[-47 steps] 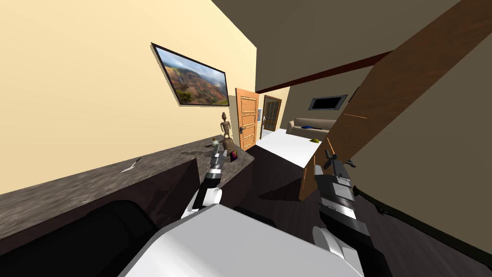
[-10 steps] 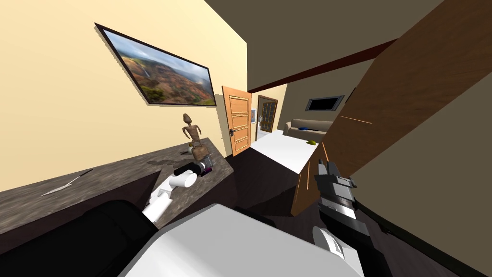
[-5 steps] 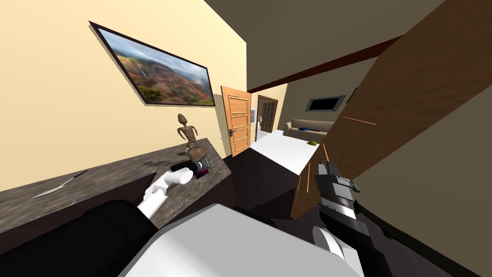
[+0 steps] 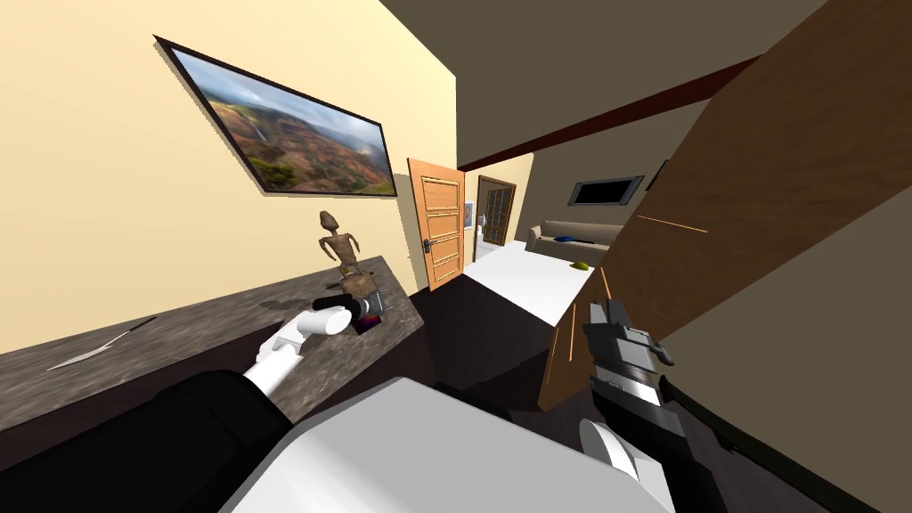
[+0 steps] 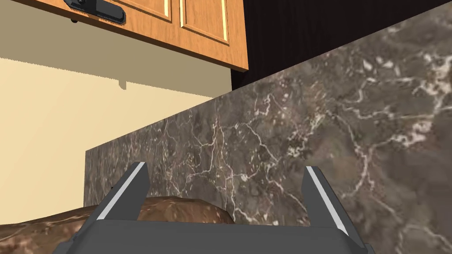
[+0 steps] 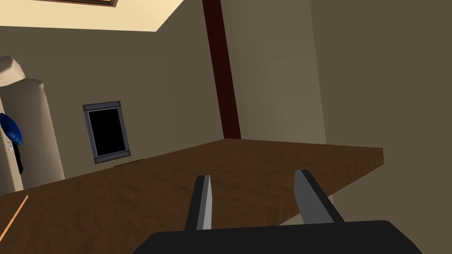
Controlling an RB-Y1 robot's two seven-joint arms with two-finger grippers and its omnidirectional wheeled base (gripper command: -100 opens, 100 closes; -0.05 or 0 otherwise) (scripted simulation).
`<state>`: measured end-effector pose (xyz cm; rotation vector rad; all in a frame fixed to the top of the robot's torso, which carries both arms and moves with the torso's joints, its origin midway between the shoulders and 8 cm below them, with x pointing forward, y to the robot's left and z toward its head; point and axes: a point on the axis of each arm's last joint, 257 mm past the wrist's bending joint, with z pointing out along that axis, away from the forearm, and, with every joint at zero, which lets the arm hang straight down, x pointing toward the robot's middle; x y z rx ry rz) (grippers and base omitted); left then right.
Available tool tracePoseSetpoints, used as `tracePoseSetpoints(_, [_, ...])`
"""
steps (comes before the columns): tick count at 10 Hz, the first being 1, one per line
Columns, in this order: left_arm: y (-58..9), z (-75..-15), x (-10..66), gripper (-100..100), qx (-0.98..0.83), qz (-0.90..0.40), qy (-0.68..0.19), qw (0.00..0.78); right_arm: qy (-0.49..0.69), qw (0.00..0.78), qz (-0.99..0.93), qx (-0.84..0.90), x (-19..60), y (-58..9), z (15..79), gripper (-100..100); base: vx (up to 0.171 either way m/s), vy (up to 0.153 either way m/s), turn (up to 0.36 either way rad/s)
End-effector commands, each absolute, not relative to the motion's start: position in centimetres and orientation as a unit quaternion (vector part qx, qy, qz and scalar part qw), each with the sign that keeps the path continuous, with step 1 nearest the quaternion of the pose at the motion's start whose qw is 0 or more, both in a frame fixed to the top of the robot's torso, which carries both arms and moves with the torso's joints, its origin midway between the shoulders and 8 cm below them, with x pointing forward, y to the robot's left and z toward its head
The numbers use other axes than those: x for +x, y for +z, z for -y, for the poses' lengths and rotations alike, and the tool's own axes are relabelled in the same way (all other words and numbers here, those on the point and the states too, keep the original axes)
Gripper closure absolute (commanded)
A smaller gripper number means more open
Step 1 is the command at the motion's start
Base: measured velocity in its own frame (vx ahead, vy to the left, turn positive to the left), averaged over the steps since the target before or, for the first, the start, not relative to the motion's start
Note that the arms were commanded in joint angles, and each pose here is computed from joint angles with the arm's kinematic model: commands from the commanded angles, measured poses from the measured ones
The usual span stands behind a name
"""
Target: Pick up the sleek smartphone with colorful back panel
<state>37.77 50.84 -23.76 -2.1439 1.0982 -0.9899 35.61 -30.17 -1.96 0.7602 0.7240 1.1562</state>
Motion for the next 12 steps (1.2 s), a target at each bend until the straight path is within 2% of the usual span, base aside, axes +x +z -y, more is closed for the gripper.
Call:
tracePoseSetpoints(1, [-24.1, -50.9, 37.4, -100, -0.800, -0.408, -0.357, 0.256, 0.521, 0.710, -0.326, 0.343, 35.6, -2.0, 30.2, 0, 0.032, -0.006, -0.002])
tracePoseSetpoints(12, [-24.9, -54.4, 31.6, -100, -0.879, -0.388, -0.239, 0.138, 0.521, 0.710, -0.326, 0.343, 35.6, -2.0, 30.2, 0, 0.041, -0.030, 0.029])
